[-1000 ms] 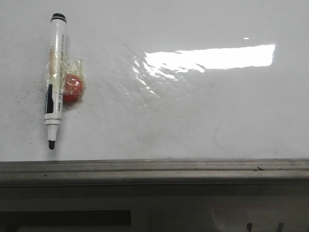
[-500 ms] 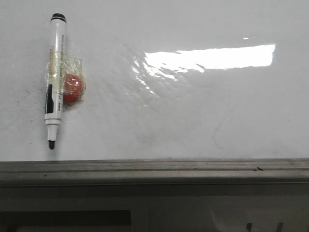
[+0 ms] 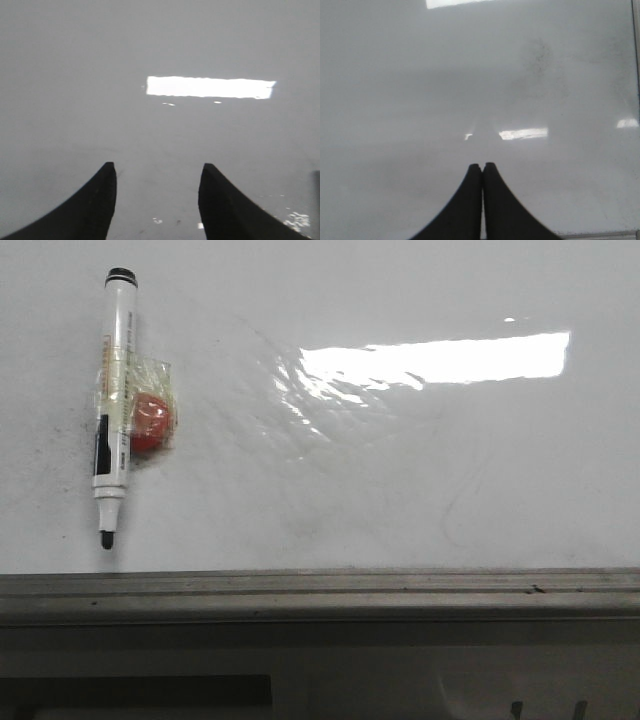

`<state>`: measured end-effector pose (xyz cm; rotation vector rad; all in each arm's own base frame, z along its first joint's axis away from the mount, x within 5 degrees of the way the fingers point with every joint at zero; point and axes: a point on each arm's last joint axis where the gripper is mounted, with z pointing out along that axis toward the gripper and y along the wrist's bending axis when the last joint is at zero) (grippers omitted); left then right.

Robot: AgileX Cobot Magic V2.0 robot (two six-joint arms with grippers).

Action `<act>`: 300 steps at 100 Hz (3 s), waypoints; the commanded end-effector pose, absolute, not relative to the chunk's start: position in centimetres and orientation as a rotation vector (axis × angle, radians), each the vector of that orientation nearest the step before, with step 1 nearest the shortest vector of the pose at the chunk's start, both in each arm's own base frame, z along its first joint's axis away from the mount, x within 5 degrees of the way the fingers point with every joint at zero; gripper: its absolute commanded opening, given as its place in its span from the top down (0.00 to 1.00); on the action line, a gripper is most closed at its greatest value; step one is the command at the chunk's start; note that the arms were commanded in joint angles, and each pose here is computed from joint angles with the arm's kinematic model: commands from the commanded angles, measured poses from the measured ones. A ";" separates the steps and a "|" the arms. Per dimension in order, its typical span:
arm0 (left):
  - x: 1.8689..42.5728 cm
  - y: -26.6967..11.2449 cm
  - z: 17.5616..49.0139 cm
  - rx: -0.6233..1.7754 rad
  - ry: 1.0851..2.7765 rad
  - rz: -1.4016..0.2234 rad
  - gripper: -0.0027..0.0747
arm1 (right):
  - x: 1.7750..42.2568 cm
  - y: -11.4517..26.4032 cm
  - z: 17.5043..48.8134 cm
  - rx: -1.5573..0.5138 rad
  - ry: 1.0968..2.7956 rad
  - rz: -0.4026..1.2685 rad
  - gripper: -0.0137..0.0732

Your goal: Write number 8 on whiteboard

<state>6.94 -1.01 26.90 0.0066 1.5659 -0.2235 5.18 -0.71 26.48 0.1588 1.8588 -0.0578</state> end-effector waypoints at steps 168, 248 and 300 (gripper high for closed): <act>14.0 -13.6 22.0 0.302 1.856 -0.780 0.51 | 5.9 -0.7 27.4 0.126 1.748 -0.060 0.92; 12.3 -15.2 22.7 0.794 1.608 -0.738 0.99 | 8.4 7.0 31.5 -0.610 1.813 0.510 0.50; 11.0 -16.0 22.9 1.045 1.422 -0.732 0.99 | 13.0 16.9 34.2 -0.756 1.860 0.715 0.49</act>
